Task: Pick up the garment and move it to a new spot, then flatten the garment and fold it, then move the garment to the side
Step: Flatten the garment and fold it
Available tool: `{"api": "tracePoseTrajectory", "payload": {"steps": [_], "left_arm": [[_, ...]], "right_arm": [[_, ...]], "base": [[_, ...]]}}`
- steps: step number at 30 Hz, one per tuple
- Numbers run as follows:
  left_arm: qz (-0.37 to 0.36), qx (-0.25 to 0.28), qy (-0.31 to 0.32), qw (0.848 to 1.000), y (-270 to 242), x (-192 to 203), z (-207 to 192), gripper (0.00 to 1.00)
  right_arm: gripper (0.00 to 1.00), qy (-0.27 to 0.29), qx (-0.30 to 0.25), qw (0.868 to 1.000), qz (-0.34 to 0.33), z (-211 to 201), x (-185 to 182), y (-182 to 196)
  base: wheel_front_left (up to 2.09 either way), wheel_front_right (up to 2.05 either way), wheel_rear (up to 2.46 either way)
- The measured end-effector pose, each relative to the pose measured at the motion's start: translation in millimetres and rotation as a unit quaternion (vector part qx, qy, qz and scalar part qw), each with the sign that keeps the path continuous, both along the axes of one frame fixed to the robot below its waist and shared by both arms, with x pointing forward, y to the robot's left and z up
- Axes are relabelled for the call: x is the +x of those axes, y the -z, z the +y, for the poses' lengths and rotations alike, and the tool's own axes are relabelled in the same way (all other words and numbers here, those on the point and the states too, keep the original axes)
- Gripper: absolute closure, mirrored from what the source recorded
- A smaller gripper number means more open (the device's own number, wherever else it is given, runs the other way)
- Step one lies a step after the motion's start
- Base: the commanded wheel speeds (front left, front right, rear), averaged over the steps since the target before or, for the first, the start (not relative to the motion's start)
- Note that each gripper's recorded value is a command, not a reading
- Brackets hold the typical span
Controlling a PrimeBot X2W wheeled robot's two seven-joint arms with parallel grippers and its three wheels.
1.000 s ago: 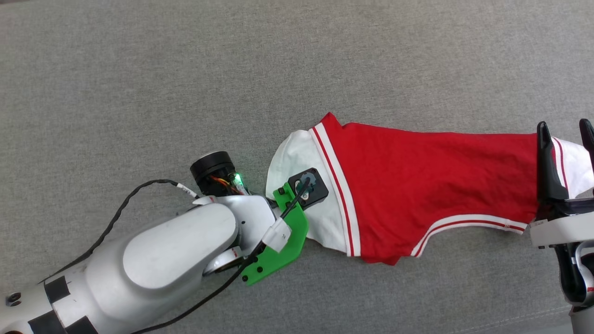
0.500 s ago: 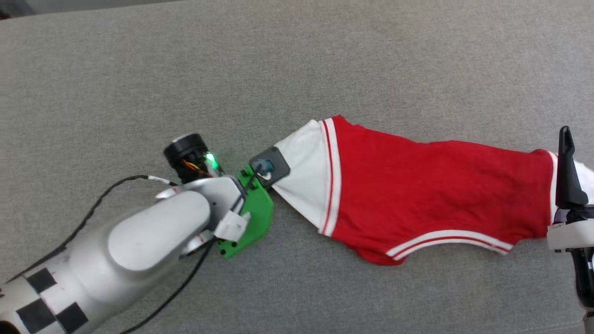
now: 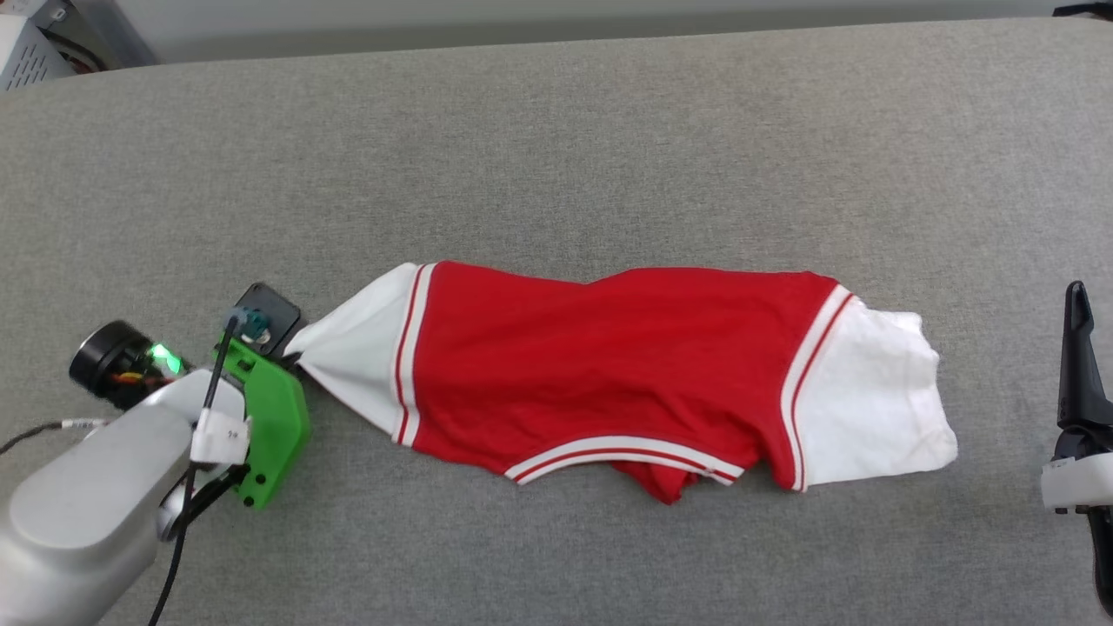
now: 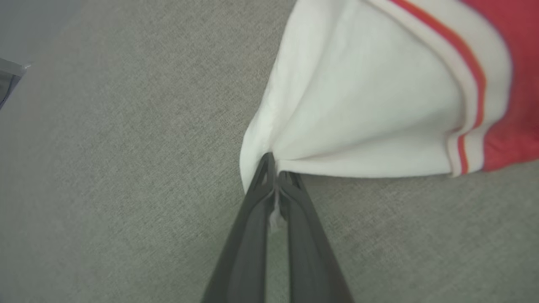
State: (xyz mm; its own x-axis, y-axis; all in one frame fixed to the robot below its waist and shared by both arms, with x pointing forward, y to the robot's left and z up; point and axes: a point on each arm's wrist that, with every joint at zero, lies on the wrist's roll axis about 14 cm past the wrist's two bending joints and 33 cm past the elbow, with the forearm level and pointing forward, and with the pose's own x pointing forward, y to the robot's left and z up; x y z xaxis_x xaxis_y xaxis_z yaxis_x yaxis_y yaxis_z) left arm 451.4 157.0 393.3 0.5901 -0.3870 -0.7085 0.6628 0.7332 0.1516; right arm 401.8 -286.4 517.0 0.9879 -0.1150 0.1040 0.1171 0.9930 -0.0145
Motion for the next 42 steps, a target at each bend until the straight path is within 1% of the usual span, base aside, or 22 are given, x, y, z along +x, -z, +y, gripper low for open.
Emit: {"api": "tracePoseTrajectory", "payload": {"steps": [3,8,9,10,14,17,20,24,26,28,30,31,33,34,37,39,40,41,42], "left_arm": [[0.029,-0.001,-0.042,0.999,16.6,-19.2,22.4,1.0],[0.033,-0.016,-0.074,0.997,22.6,-29.6,31.2,1.0],[0.028,-0.024,-0.081,0.996,22.0,-29.5,30.3,0.75],[0.022,-0.029,-0.085,0.996,21.3,-29.6,29.0,0.0],[-0.017,-0.06,-0.11,0.992,13.6,-30.4,25.1,0.0],[-0.065,-0.085,-0.132,0.985,-0.3,-28.6,25.1,0.0],[-0.133,-0.112,-0.157,0.972,-22.0,-28.0,26.9,0.0],[-0.182,-0.117,-0.186,0.958,-36.0,-38.8,33.9,0.0],[-0.21,-0.115,-0.205,0.949,-46.3,-43.0,38.7,0.0],[-0.236,-0.123,-0.225,0.937,-60.7,-44.4,41.2,0.0],[-0.279,-0.134,-0.243,0.919,-83.5,-43.7,43.3,0.0],[-0.292,-0.138,-0.249,0.913,-90.4,-44.7,43.9,0.0],[-0.314,-0.14,-0.265,0.901,-99.2,-50.0,47.6,0.0],[-0.319,-0.141,-0.27,0.898,-100.0,-52.8,48.2,0.0],[-0.331,-0.142,-0.291,0.886,-100.6,-60.5,51.9,0.0],[-0.336,-0.142,-0.301,0.881,-100.4,-63.5,53.9,0.0],[-0.347,-0.14,-0.31,0.874,-102.7,-64.5,57.5,0.0],[-0.35,-0.141,-0.313,0.872,-103.2,-64.1,58.7,0.0],[-0.351,-0.141,-0.314,0.871,-103.3,-63.9,59.4,0.0]], "right_arm": [[0.0,-0.001,0.001,1.0,0.004,0.5,-1.7,2.4],[0.0,-0.006,0.0,1.0,0.01,2.6,-0.4,3.0],[0.0,-0.008,-0.001,1.0,0.013,3.3,-0.2,3.5],[0.0,-0.01,-0.001,1.0,0.016,4.2,0.0,3.5],[0.0,-0.02,-0.011,1.0,0.007,6.4,0.3,-7.1],[0.0,-0.028,-0.027,0.999,-0.013,6.7,0.5,-25.8],[0.0,-0.042,-0.051,0.997,-0.042,9.7,0.3,-52.9],[0.0,-0.066,-0.084,0.993,-0.058,17.0,2.1,-81.6],[0.0,-0.09,-0.097,0.99,-0.04,26.4,7.2,-86.8],[0.0,-0.116,-0.106,0.988,-0.006,36.2,12.1,-83.3],[0.0,-0.151,-0.111,0.981,0.054,49.3,15.8,-69.2],[0.0,-0.164,-0.113,0.977,0.082,53.8,16.2,-61.8],[0.0,-0.193,-0.117,0.961,0.158,62.7,14.0,-39.5],[0.0,-0.202,-0.117,0.954,0.19,64.6,12.4,-30.4],[0.0,-0.225,-0.115,0.921,0.296,68.2,4.1,0.2],[0.0,-0.229,-0.118,0.902,0.346,66.5,-0.1,14.6],[0.0,-0.235,-0.11,0.873,0.412,66.1,-7.7,38.0],[0.0,-0.235,-0.107,0.863,0.434,65.4,-10.6,47.4],[0.0,-0.235,-0.104,0.856,0.449,64.7,-12.6,54.5]], "base": [[0.0,0.0,0.0],[0.0,0.0,0.0],[0.0,0.0,0.0],[0.0,0.0,0.0],[0.0,0.0,0.0],[0.0,0.0,0.0],[0.0,0.0,0.0],[0.0,0.0,0.0],[0.0,0.0,0.0],[0.0,0.0,0.0],[0.0,0.0,0.0],[0.0,0.0,0.0],[0.0,0.0,0.0],[0.0,0.0,0.0],[0.0,0.0,0.0],[0.0,0.0,0.0],[0.0,0.0,0.0],[0.0,0.0,0.0],[0.0,0.0,0.0]]}}
